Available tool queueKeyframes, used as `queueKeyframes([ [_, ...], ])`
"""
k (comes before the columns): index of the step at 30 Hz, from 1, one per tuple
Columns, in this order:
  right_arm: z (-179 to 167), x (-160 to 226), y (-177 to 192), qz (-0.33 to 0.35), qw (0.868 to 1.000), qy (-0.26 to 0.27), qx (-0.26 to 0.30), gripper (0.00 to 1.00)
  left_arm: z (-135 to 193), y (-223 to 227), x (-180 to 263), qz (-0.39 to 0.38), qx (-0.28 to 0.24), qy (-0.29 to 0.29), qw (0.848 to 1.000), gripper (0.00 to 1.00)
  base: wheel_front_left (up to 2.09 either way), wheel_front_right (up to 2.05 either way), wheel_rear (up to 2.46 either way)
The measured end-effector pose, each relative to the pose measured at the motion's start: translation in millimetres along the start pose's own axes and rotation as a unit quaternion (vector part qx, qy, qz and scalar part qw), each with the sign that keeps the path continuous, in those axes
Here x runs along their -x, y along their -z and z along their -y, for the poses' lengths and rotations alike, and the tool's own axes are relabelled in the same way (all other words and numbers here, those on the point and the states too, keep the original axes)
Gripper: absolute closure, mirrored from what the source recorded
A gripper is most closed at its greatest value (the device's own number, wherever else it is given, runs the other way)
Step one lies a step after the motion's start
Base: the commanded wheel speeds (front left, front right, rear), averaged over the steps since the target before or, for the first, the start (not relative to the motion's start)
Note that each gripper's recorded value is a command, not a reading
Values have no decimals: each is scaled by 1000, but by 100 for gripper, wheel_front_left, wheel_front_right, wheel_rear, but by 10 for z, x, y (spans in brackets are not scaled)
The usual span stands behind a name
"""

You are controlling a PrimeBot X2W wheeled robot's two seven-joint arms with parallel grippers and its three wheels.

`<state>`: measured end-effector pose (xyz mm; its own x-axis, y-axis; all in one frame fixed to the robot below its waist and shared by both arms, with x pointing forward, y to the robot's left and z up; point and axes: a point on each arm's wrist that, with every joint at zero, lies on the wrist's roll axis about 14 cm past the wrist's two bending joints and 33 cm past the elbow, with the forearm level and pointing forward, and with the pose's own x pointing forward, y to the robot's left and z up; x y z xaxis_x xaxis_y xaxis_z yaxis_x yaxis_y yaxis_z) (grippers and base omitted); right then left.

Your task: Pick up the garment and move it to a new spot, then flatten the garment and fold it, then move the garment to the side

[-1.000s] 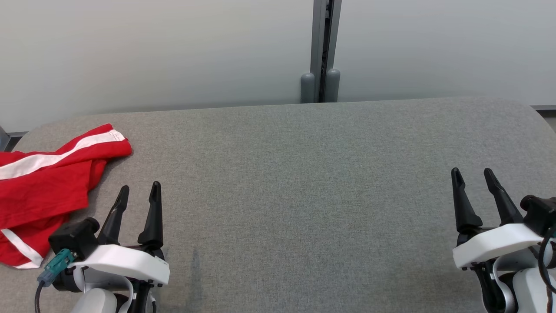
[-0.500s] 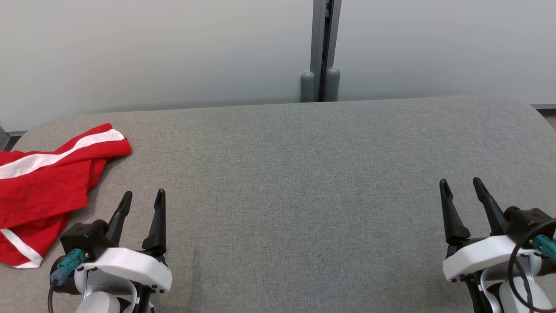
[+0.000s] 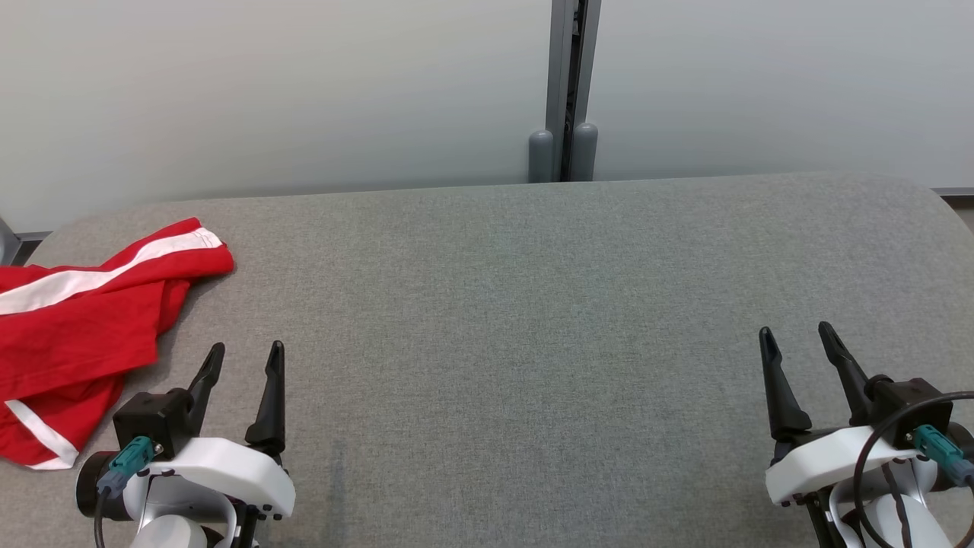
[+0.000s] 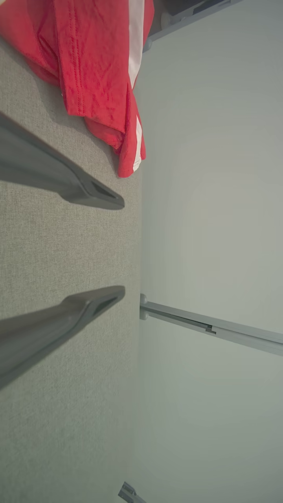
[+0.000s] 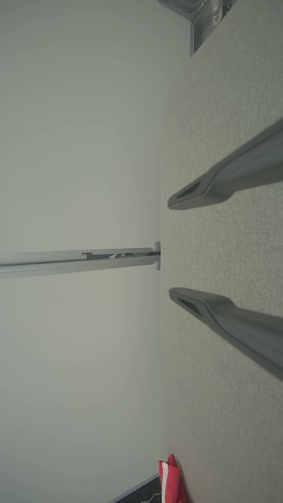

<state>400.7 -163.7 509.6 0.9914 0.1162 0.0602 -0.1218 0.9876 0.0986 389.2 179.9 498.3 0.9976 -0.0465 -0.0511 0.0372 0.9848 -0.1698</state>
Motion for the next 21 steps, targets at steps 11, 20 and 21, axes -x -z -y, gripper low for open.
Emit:
queueKeyframes([
  [11,-43,7,9,7,1000,-5,3,0,-18,29,9,-7,-19,0,1000,0,0,0,0],
  [20,1,9,3,10,1000,4,-20,0,-16,54,4,-11,-14,0,1000,0,0,0,0],
  [21,6,10,4,10,1000,5,-20,0,-14,57,3,-11,-13,0,1000,0,0,0,0],
])
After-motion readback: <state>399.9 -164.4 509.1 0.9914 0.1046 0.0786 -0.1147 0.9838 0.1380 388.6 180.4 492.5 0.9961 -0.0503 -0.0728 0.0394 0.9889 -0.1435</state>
